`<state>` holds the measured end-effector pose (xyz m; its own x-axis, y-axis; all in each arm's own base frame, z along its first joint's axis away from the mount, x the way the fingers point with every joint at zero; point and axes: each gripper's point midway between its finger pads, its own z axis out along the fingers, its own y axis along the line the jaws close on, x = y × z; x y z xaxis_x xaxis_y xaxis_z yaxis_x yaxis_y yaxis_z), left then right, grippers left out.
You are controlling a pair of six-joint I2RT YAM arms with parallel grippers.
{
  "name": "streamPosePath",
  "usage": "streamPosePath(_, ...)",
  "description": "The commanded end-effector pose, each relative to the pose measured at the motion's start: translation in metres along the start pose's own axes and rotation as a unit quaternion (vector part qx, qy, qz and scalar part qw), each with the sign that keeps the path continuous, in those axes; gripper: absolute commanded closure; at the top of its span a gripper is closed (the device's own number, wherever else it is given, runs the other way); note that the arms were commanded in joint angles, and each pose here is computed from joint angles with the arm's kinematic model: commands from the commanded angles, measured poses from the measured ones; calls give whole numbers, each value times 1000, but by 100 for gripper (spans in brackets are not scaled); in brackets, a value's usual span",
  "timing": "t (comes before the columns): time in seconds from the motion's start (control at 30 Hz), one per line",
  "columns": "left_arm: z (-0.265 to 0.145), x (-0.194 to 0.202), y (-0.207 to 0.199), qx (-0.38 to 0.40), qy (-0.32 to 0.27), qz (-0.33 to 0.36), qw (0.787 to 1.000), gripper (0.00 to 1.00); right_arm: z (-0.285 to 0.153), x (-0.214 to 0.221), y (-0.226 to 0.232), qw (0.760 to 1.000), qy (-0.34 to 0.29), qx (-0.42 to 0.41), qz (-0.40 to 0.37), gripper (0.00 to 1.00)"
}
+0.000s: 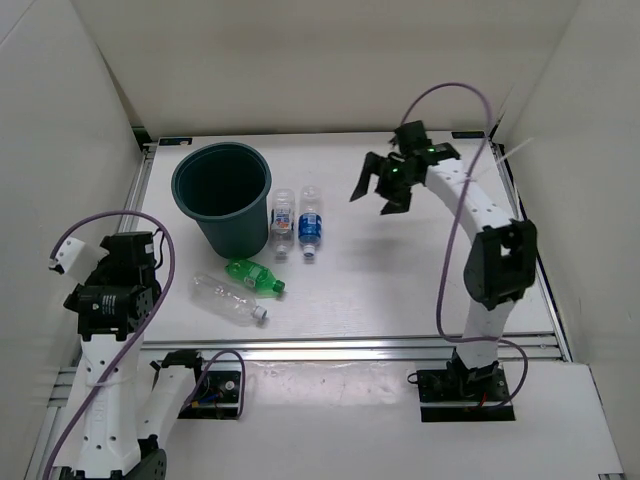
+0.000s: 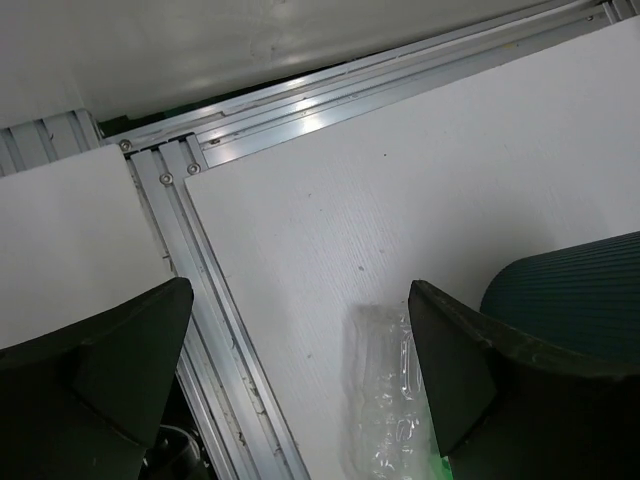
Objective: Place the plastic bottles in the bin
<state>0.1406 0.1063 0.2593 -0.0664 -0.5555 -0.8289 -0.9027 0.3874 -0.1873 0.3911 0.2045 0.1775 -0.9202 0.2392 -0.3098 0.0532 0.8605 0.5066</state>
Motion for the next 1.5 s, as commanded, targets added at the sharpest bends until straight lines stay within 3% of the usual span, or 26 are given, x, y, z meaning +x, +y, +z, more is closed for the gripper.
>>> streamPosePath(0.0, -4, -9, 5, -7, -5, 45, 999, 0, 13, 12, 66, 989, 37, -113, -86, 0)
streamPosePath(0.1, -1, -4, 1, -6, 3, 41, 999, 0, 41, 34, 96, 979, 92, -139, -115, 0)
streamPosePath(0.27, 2, 2, -13, 20, 17, 66, 997, 0, 67, 30, 125, 970, 105, -171, -138, 0)
streamPosePath(0.37, 1, 3, -23, 48, 22, 96, 994, 0, 87, 28, 122, 971, 109, -169, -132, 0)
streamPosePath(0.7, -9, 1, -27, 82, 30, 88, 992, 0, 145, 31, 98, 971, 136, -159, -119, 0)
streamPosePath(1.03, -12, 14, -29, 97, 58, 81, 990, 0, 168, 31, 95, 963, 157, -195, -100, 0)
streamPosePath(1.4, -7, 34, -26, 85, 89, 88, 989, 0, 179, 41, 112, 937, 195, -278, -84, 0)
streamPosePath(1.47, -6, 34, -22, 78, 88, 92, 989, 0, 182, 42, 108, 931, 207, -290, -74, 10)
